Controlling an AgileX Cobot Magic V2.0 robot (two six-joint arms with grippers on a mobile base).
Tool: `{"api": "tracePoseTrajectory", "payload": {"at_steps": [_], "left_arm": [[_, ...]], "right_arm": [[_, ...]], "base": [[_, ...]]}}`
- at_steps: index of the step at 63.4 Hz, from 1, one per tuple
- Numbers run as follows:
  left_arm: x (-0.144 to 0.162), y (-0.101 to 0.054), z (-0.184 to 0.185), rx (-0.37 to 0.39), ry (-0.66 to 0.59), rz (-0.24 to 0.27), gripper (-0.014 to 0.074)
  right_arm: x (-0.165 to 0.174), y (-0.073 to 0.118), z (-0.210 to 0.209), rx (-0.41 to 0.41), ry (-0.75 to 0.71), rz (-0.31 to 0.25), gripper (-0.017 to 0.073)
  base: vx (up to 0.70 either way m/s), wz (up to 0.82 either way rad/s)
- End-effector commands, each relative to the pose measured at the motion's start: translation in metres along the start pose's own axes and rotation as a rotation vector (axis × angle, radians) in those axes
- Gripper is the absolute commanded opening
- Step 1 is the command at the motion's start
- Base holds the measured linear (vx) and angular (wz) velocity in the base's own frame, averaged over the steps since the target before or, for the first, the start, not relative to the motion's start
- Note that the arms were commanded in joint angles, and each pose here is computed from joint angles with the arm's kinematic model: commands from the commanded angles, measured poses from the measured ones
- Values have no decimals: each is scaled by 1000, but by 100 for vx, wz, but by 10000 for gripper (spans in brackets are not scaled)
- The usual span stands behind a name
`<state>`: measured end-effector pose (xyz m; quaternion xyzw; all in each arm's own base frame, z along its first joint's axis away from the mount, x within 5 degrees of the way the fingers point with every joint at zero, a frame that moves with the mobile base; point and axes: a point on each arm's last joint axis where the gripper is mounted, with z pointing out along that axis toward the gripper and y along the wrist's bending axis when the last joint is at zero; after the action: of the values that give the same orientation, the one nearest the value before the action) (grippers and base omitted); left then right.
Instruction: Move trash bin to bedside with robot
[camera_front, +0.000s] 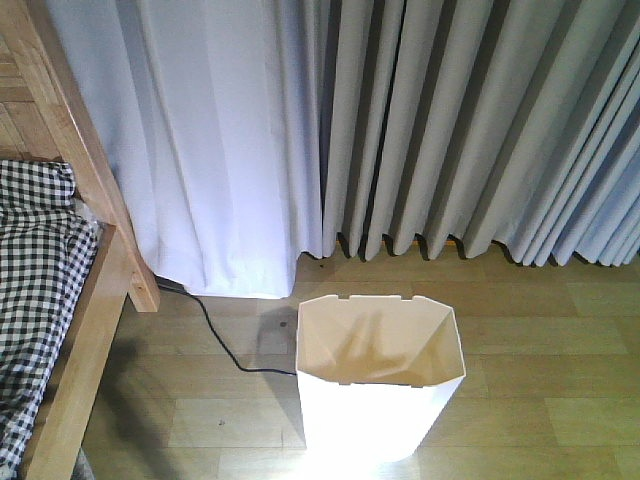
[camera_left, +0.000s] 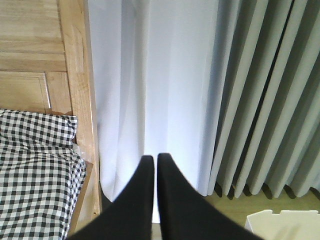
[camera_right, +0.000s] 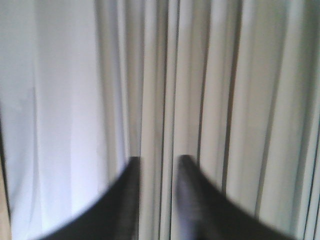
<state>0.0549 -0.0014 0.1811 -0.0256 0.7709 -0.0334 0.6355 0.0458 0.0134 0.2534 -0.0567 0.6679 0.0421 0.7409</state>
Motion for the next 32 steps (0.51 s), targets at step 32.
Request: {"api": "tracePoseTrajectory", "payload": {"at_steps": [32], "left_arm": [[-1,0,1,10,-64,-9,-6]], "right_arm": [[-11,-3,0,34,-46,-3,-10]], "base": [[0,0]]}}
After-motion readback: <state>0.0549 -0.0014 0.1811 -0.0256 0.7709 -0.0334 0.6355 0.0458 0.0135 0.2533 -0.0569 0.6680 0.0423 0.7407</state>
